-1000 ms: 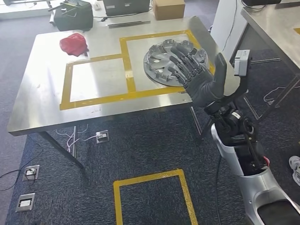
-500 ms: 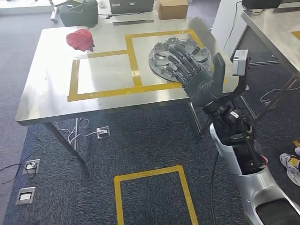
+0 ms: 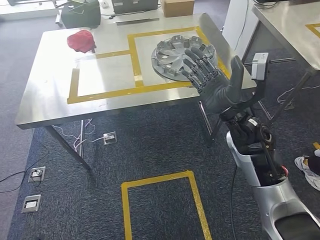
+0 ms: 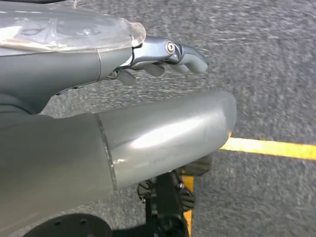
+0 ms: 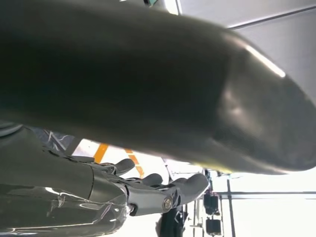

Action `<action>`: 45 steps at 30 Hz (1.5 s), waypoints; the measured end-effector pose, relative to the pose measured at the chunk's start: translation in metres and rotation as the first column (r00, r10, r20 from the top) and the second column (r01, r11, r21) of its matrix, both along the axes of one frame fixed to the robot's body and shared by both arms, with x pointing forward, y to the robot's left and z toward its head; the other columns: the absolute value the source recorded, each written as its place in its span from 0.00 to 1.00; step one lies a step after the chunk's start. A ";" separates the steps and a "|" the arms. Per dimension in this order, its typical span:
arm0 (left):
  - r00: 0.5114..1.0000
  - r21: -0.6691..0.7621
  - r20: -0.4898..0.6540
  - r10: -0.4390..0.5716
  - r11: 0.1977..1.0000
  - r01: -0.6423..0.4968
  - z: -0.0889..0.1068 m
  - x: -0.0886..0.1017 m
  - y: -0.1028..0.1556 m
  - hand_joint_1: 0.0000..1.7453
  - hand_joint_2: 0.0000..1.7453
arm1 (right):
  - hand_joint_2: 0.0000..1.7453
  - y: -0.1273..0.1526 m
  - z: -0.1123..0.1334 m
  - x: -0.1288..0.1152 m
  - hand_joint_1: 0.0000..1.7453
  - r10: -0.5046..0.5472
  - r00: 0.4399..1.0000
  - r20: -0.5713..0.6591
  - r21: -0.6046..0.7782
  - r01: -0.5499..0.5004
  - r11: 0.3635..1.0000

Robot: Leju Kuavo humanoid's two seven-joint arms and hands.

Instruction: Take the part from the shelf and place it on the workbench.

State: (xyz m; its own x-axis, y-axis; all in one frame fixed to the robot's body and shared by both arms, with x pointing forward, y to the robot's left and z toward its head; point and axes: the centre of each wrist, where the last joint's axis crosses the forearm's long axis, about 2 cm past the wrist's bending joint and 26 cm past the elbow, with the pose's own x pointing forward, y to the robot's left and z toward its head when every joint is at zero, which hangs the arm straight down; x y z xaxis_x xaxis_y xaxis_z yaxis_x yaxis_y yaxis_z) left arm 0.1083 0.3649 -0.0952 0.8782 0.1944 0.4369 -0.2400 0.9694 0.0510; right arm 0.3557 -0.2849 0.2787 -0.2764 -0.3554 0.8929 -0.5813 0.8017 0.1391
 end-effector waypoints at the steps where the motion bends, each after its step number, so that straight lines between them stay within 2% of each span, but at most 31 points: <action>1: 1.000 0.000 -0.002 0.000 1.000 0.000 0.000 -0.001 0.000 0.00 0.00 | 0.00 0.000 -0.001 0.000 0.00 -0.001 1.000 -0.002 -0.001 0.001 1.000; 22: 1.000 0.009 -0.008 0.010 1.000 -0.010 -0.001 -0.003 0.000 0.00 0.00 | 0.00 -0.005 -0.001 0.003 0.00 -0.062 0.998 -0.011 -0.009 0.062 0.998; 30: 1.000 0.011 -0.006 0.026 1.000 -0.026 0.000 -0.003 0.004 0.00 0.00 | 0.00 -0.004 0.003 0.009 0.00 -0.047 0.999 0.027 -0.002 0.047 0.999; 45: 0.999 0.014 -0.005 0.045 0.999 -0.045 0.000 -0.003 0.008 0.00 0.00 | 0.00 -0.004 -0.005 0.019 0.00 -0.026 0.999 0.025 -0.008 0.026 1.000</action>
